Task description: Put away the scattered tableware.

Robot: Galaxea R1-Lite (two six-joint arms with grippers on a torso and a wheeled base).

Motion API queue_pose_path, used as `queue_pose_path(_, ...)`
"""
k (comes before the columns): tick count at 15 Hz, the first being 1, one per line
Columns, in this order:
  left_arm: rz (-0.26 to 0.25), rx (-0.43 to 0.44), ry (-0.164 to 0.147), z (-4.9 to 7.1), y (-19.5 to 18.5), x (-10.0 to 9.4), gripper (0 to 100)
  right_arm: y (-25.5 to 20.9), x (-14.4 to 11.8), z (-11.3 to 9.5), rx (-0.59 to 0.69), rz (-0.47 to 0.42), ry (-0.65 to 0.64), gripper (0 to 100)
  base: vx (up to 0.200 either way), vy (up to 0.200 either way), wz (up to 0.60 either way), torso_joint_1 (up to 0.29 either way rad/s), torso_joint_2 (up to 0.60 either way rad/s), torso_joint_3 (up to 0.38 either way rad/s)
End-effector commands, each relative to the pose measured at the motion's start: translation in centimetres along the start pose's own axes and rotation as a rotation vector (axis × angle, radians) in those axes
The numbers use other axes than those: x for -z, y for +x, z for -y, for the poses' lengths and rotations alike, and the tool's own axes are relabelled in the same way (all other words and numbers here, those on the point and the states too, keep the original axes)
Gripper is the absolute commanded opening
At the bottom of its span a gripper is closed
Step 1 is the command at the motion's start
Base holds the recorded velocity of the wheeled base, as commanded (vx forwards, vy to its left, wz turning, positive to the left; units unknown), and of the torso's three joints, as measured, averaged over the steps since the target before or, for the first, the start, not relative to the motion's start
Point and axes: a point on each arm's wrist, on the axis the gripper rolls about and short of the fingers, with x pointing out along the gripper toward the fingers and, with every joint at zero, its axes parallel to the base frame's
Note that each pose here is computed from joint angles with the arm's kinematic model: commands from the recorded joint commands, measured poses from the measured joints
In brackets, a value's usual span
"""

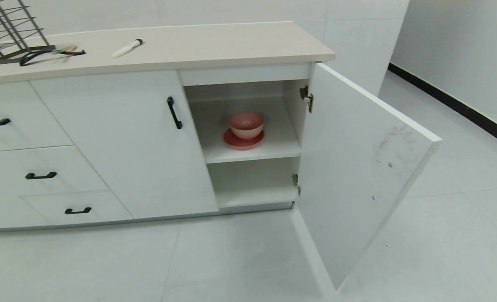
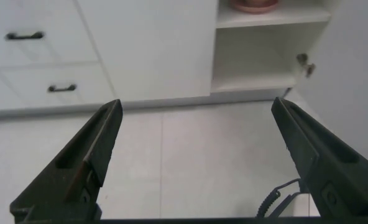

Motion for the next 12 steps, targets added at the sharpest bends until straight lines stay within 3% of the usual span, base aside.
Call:
queue_pose_path(1, -0.001, -0.001, 0.001, 0.0, 0.0, 0.0, 100, 0.0, 0.0, 0.0, 0.0, -0.002, 0.0, 100, 0.0, 0.0, 0.0, 0.0, 0.0, 0.0)
queue_pose_path(2, -0.001, -0.001, 0.001, 0.0, 0.0, 0.0, 100, 0.0, 0.0, 0.0, 0.0, -0.002, -0.002, 0, 0.0, 0.0, 0.0, 0.0, 0.0, 0.0)
queue_pose_path(6, -0.001, -0.001, 0.0, 0.0, 0.0, 0.0, 100, 0.0, 0.0, 0.0, -0.002, -0.002, -0.002, 0, 0.0, 0.0, 0.0, 0.0, 0.0, 0.0)
queue_pose_path(8, -0.001, -0.001, -0.016, 0.0, 0.0, 0.0, 100, 0.0, -0.1, 0.0, -0.006, 0.002, -0.008, 0, 0.0, 0.0, 0.0, 0.0, 0.0, 0.0)
queue_pose_path(9, -0.001, -0.001, -0.019, 0.0, 0.0, 0.0, 100, 0.0, -0.4, 0.0, -0.006, 0.036, -0.016, 0, 0.0, 0.0, 0.0, 0.0, 0.0, 0.0)
queue_pose_path(11, -0.001, -0.001, -0.02, 0.0, 0.0, 0.0, 100, -0.3, -2.8, -0.1, -0.056, 0.259, -0.048, 0, -0.1, 0.0, 0.0, 0.004, 0.0, 0.004)
queue_pose_path(12, -0.001, -0.001, -0.014, 0.0, 0.0, 0.0, 100, 0.0, -3.4, -0.3, -0.125, 0.246, -0.072, 0, 0.0, 0.0, 0.0, 0.0, 0.0, 0.0)
